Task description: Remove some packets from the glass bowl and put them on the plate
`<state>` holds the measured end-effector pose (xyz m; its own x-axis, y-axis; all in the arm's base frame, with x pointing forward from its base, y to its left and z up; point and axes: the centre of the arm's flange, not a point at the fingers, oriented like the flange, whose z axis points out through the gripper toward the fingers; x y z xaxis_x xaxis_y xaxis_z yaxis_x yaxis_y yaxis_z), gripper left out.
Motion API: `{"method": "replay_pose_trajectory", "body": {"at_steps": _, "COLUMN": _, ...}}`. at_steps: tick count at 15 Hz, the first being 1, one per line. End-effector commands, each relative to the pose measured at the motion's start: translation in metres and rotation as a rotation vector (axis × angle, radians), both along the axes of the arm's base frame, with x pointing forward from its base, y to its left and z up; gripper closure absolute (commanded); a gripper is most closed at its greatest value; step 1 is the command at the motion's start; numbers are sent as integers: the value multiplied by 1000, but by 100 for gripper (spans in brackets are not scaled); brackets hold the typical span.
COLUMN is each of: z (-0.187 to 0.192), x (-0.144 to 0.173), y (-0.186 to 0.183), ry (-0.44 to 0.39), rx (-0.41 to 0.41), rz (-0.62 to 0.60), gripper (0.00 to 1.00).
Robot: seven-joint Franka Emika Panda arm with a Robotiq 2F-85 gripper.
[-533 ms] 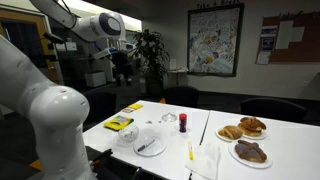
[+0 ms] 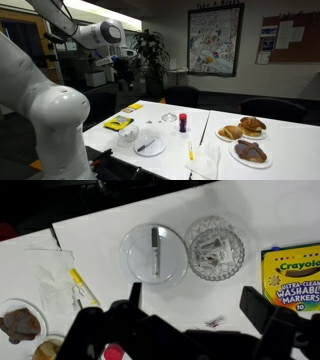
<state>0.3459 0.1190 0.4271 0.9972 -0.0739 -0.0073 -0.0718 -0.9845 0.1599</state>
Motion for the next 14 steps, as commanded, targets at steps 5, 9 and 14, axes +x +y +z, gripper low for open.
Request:
{"method": "replay_pose_trajectory", "body": {"at_steps": 5, "z": -74, "x": 7, "y": 19, "ry": -73, "rx": 83, "rz": 130, "gripper": 0}}
{"method": "replay_pose_trajectory", "body": {"at_steps": 9, "z": -115, "x": 7, "y": 27, "ry": -58, "rx": 173, "rz": 242, "gripper": 0}}
{"method": "replay_pose_trajectory", "body": {"at_steps": 14, "z": -171, "x": 7, "y": 23, "ry": 40, "rx": 228, "rz": 198, "gripper": 0}}
